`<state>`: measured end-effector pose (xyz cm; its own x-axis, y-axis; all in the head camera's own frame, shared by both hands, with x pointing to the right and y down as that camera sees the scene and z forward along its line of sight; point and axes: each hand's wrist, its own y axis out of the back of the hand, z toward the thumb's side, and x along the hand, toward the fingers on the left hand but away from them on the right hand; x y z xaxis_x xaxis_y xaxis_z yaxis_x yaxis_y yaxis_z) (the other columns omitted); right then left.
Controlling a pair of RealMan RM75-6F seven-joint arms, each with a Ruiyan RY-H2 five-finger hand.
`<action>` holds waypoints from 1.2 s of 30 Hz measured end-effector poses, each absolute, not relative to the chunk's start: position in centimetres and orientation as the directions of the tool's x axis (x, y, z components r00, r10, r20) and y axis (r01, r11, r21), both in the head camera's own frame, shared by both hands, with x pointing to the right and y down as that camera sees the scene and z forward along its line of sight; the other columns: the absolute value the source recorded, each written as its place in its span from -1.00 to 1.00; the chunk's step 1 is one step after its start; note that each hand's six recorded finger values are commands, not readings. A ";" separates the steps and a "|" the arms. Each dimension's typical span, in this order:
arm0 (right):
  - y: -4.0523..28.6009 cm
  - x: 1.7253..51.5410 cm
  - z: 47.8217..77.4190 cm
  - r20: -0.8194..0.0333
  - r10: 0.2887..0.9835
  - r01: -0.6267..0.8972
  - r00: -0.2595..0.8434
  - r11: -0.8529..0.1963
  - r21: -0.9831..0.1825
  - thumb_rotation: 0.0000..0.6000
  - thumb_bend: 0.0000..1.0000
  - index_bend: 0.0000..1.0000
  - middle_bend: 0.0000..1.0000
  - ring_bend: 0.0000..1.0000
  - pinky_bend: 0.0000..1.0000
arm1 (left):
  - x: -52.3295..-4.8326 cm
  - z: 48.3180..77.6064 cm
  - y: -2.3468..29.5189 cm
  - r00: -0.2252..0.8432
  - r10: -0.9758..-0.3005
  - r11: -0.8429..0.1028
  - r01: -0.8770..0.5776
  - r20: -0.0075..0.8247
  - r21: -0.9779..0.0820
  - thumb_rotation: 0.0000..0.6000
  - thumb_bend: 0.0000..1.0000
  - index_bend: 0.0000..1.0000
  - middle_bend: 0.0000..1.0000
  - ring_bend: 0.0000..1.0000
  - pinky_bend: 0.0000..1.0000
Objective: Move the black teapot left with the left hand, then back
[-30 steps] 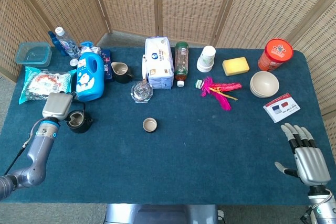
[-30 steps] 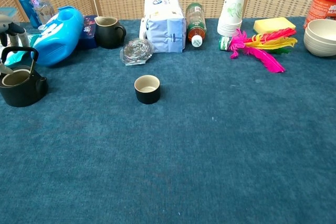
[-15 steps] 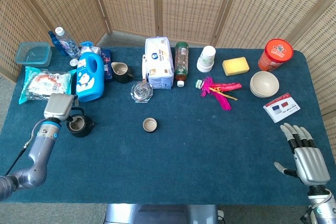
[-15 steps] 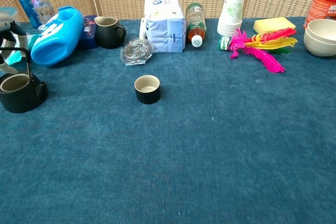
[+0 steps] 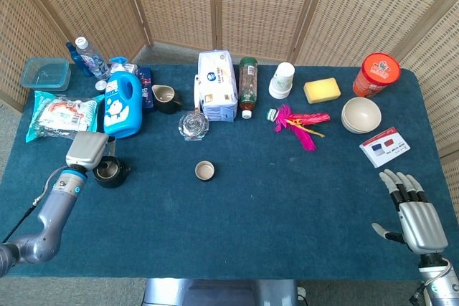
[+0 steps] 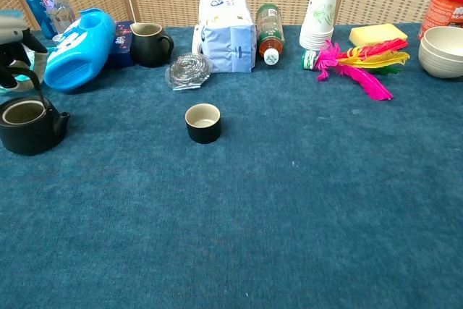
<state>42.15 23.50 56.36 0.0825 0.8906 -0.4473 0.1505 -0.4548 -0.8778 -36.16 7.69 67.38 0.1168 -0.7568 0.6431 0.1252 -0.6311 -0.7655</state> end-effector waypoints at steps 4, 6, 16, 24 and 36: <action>23.5 42.2 56.3 -0.448 0.890 0.154 0.083 -0.456 -0.877 1.00 -1.00 -1.00 -1.00 -1.00 -1.00 | -35.6 66.6 7.9 0.158 -0.757 -0.622 0.120 0.634 -0.773 1.00 0.53 0.35 0.74 0.68 1.00; 23.5 42.2 56.3 -0.448 0.890 0.154 0.083 -0.456 -0.876 1.00 -1.00 -1.00 -1.00 -1.00 -1.00 | -35.3 66.3 8.0 0.173 -0.760 -0.617 0.115 0.627 -0.779 1.00 0.52 0.35 0.75 0.68 1.00; 23.5 42.3 56.1 -0.448 0.891 0.162 0.078 -0.454 -0.876 1.00 -1.00 -1.00 -1.00 -1.00 -1.00 | -32.1 62.7 7.8 0.305 -0.788 -0.536 0.085 0.534 -0.840 1.00 0.49 0.37 0.75 0.65 1.00; 23.4 42.4 56.2 -0.449 0.890 0.165 0.076 -0.455 -0.875 1.00 -1.00 -1.00 -1.00 -1.00 -1.00 | -28.9 60.9 7.9 0.434 -0.776 -0.433 0.162 0.458 -0.887 1.00 0.49 0.37 0.75 0.64 1.00; 23.3 42.9 55.9 -0.442 0.895 0.177 0.067 -0.446 -0.877 1.00 -1.00 -1.00 -1.00 -1.00 -1.00 | -25.6 61.9 7.7 0.484 -0.777 -0.335 0.224 0.403 -0.915 1.00 0.33 0.35 0.71 0.57 1.00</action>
